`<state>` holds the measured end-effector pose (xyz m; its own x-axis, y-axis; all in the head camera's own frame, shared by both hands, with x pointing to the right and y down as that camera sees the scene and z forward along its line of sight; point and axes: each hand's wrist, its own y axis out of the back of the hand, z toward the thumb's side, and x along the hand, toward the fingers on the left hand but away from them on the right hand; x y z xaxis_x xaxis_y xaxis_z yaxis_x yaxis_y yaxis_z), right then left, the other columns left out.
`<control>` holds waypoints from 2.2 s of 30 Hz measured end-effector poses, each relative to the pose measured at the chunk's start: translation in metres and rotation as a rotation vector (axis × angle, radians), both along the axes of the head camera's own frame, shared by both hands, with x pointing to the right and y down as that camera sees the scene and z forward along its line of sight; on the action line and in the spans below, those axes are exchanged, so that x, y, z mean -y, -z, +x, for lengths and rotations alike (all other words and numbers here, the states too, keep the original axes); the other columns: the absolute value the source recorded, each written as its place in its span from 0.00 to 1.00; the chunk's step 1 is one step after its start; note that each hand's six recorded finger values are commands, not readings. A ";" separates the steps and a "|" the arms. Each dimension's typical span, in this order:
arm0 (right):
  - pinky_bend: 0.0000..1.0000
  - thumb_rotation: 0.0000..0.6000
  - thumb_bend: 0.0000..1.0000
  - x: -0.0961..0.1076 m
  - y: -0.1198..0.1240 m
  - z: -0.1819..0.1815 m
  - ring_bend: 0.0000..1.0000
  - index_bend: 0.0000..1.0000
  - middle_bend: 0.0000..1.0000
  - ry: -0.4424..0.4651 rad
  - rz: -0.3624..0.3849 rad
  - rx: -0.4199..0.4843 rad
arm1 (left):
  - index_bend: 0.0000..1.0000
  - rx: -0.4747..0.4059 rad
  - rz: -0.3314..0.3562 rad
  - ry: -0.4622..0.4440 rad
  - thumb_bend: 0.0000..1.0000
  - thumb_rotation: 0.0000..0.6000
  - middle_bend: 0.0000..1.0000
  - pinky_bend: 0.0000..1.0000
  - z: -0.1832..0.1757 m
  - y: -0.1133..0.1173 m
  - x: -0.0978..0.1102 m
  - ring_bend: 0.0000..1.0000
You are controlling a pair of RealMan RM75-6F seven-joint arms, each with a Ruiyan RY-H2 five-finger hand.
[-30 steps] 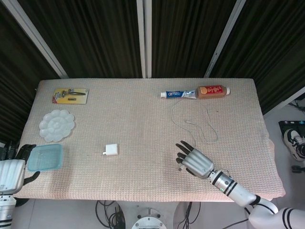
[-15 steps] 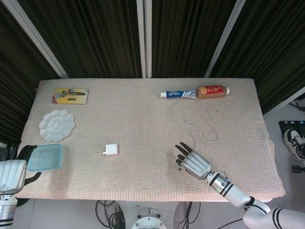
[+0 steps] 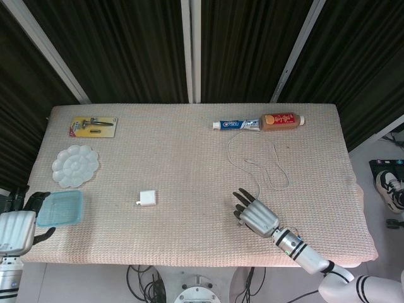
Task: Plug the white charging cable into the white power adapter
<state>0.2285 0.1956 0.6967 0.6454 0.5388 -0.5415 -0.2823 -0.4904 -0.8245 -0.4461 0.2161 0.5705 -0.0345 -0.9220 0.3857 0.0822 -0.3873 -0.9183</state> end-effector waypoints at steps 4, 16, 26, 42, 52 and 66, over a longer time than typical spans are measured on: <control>0.00 1.00 0.28 0.000 -0.001 -0.001 0.07 0.52 0.39 -0.003 -0.004 -0.002 | 0.22 -0.001 -0.003 -0.001 0.09 1.00 0.23 0.00 0.000 -0.001 0.000 0.03; 0.00 1.00 0.33 0.004 0.005 -0.002 0.13 0.58 0.45 -0.053 0.011 0.037 | 0.22 -0.001 -0.006 -0.010 0.09 1.00 0.22 0.00 0.000 -0.002 0.002 0.03; 0.00 1.00 0.33 0.023 0.027 0.010 0.20 0.61 0.52 -0.157 0.099 0.102 | 0.22 -0.013 -0.034 -0.096 0.09 1.00 0.22 0.00 0.022 -0.012 0.020 0.03; 0.00 1.00 0.33 0.069 0.087 0.041 0.21 0.62 0.53 -0.343 0.290 0.189 | 0.25 -0.117 -0.233 -0.353 0.13 1.00 0.23 0.02 0.143 -0.091 0.077 0.05; 0.00 1.00 0.33 0.072 0.104 0.057 0.21 0.62 0.53 -0.388 0.310 0.185 | 0.29 -0.127 -0.297 -0.336 0.15 0.96 0.25 0.05 0.186 -0.125 0.070 0.08; 0.00 1.00 0.33 0.067 0.102 0.071 0.21 0.63 0.53 -0.431 0.290 0.195 | 0.30 -0.071 -0.301 -0.301 0.15 0.72 0.26 0.06 0.205 -0.142 0.067 0.08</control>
